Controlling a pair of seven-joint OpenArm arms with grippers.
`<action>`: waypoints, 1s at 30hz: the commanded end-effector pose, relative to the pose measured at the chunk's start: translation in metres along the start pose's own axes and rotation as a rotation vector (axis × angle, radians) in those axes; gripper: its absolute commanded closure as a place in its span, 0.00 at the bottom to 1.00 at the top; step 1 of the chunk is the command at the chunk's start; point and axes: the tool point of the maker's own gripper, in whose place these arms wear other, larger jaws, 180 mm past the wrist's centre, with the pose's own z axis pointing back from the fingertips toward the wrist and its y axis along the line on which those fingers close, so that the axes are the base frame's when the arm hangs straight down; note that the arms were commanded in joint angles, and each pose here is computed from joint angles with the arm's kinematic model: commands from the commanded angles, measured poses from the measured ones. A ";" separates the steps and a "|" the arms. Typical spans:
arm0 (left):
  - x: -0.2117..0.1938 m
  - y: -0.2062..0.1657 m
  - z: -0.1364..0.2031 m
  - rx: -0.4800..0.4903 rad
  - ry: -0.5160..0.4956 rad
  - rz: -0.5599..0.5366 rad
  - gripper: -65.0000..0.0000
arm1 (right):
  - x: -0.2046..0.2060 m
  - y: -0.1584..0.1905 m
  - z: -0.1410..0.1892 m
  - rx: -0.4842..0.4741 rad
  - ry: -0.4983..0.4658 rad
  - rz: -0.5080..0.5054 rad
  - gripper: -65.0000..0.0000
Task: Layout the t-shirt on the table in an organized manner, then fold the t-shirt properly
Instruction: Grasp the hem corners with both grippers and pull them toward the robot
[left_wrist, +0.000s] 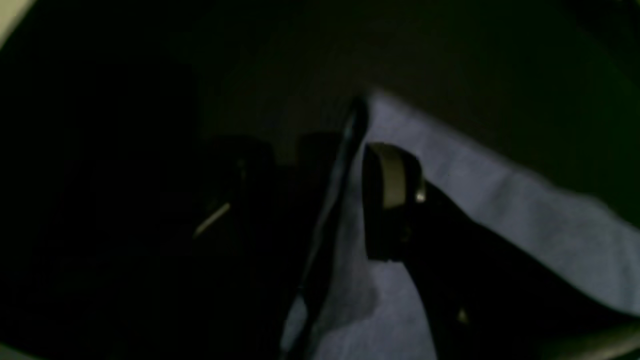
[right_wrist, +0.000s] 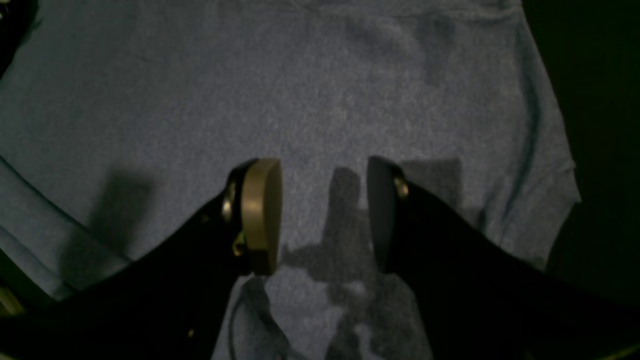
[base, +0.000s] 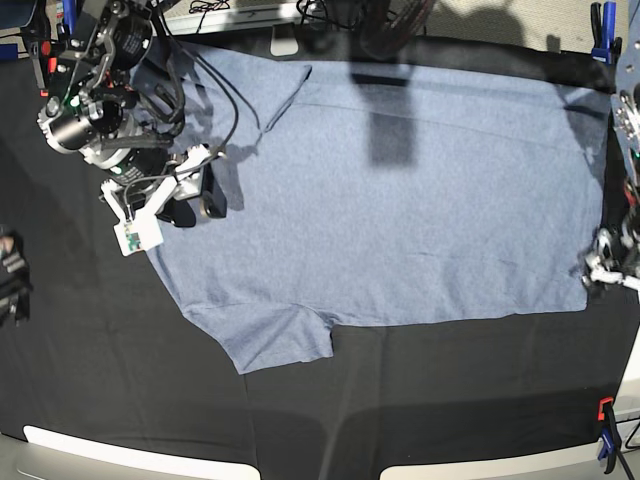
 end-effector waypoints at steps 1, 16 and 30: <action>0.021 -0.005 -0.001 -0.014 -0.038 -0.001 0.60 | 0.015 0.001 0.003 0.005 -0.053 0.018 0.58; -0.017 -0.050 -0.020 -0.072 0.025 -0.012 0.82 | 0.014 -0.003 0.005 -0.003 -0.043 0.035 0.58; -0.027 -0.046 -0.019 -0.057 0.079 -0.072 1.00 | 0.070 -0.027 -0.039 0.021 -0.164 0.062 0.38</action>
